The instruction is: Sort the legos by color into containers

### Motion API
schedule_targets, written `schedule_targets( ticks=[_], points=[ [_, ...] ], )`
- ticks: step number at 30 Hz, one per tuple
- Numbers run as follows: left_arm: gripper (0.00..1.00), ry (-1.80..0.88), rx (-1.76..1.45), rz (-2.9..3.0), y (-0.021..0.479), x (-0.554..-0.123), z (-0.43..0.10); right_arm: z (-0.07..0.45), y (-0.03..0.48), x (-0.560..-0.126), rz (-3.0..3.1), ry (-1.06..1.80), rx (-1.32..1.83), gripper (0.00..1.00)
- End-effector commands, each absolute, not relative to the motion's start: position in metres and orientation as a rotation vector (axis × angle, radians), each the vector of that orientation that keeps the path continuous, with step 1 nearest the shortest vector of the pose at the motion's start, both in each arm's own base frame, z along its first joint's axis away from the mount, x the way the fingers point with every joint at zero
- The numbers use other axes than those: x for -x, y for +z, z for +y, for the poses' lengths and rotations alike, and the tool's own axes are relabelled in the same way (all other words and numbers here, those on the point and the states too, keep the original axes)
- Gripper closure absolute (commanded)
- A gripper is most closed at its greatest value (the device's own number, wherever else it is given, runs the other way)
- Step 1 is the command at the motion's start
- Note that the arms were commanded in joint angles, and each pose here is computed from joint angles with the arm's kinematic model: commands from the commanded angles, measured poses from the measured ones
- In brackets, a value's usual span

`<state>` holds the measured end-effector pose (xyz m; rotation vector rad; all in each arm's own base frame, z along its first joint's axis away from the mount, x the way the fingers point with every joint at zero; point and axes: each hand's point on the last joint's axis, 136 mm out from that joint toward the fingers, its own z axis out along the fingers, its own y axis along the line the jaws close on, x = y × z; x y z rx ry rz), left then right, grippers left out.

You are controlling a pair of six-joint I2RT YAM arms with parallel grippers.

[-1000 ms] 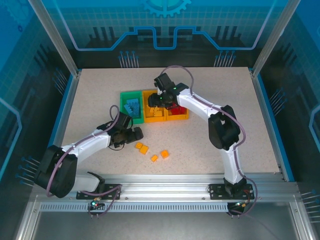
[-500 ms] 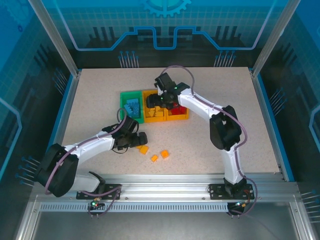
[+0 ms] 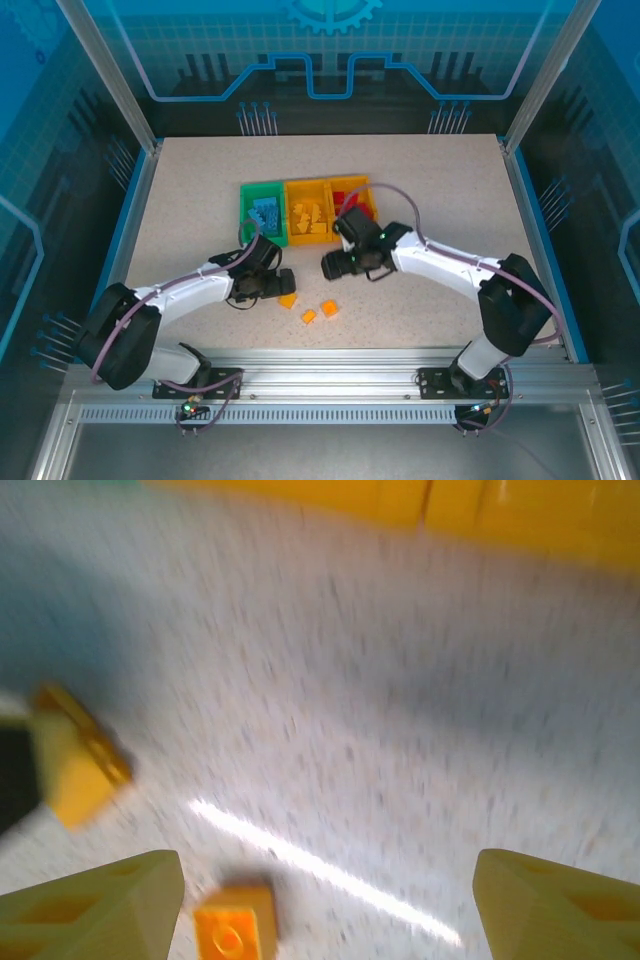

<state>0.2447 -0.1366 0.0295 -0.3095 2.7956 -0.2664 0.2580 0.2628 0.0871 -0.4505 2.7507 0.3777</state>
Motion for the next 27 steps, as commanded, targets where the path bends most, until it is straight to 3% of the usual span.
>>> schedule_targets(
  ticks=[1, 8, 17, 22, 27],
  points=[
    [0.01, -0.188, 0.340, 2.792, 0.029, -0.239, -0.124, 0.264, 0.083, -0.234, 2.726, 0.357, 0.428, 0.22],
    [0.01, -0.179, 0.345, 2.788, 0.031, -0.237, -0.121, 0.286, 0.064, -0.200, 2.731, 0.271, 0.543, 0.20],
    [0.01, -0.172, 0.370, 2.789, 0.027, -0.233, -0.117, 0.293, 0.042, -0.195, 2.761, 0.157, 0.637, 0.25],
    [0.01, -0.176, 0.376, 2.790, 0.026, -0.232, -0.118, 0.302, 0.034, -0.199, 2.764, 0.135, 0.688, 0.31],
    [0.01, -0.170, 0.375, 2.789, 0.027, -0.232, -0.117, 0.299, 0.022, -0.198, 2.800, 0.057, 0.725, 0.47]
  ],
)
